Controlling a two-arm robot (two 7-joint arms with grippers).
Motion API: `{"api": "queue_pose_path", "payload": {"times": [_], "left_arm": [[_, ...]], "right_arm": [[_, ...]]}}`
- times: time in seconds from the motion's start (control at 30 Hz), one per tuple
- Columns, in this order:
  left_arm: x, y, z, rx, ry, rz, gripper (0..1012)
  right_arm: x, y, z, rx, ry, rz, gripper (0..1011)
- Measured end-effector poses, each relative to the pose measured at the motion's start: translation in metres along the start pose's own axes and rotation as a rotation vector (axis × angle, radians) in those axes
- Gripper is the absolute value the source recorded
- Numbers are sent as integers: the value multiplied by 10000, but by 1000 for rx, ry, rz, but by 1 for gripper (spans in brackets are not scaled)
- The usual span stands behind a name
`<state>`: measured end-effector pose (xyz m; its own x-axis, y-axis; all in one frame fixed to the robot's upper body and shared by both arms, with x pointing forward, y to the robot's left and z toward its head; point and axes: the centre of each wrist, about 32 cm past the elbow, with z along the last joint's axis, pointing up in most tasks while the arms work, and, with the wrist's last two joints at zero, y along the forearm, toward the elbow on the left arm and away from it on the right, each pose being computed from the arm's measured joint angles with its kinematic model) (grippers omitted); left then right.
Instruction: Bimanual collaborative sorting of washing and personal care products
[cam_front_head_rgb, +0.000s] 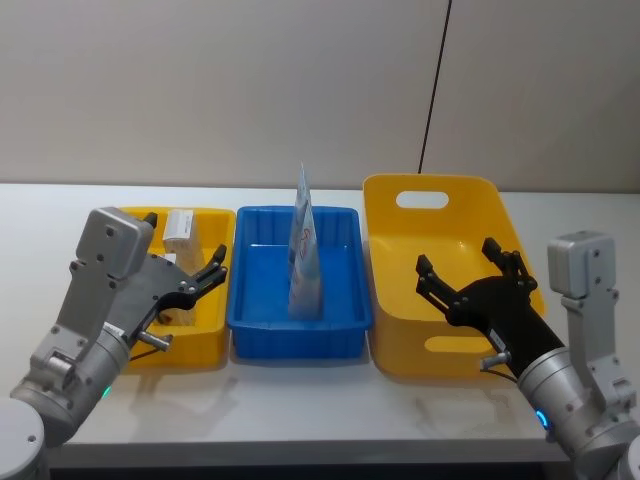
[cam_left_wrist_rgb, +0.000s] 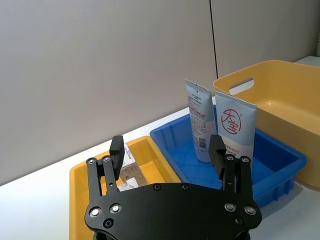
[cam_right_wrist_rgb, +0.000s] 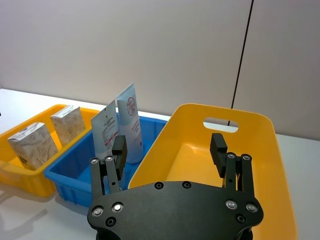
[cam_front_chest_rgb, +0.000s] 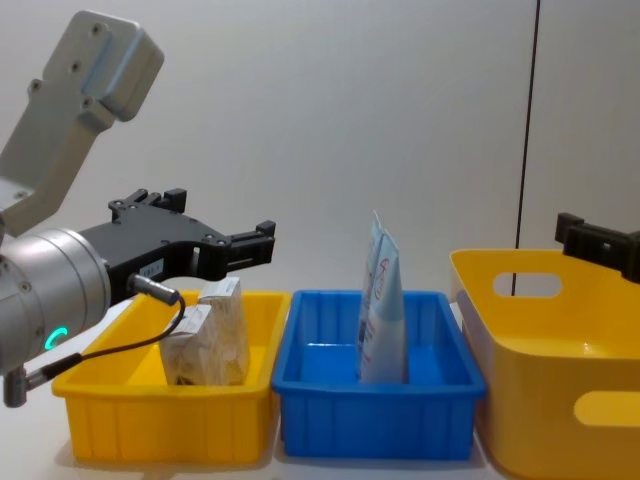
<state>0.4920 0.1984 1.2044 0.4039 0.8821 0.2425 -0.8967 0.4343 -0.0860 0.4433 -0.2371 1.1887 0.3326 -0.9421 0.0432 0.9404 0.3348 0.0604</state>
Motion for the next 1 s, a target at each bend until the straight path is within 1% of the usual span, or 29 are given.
{"api": "queue_pose_path", "payload": {"times": [1.0], "left_arm": [[-1, 0, 0, 2, 0, -1, 1001]], "right_arm": [[0, 0, 0, 0, 0, 0, 1000]]}}
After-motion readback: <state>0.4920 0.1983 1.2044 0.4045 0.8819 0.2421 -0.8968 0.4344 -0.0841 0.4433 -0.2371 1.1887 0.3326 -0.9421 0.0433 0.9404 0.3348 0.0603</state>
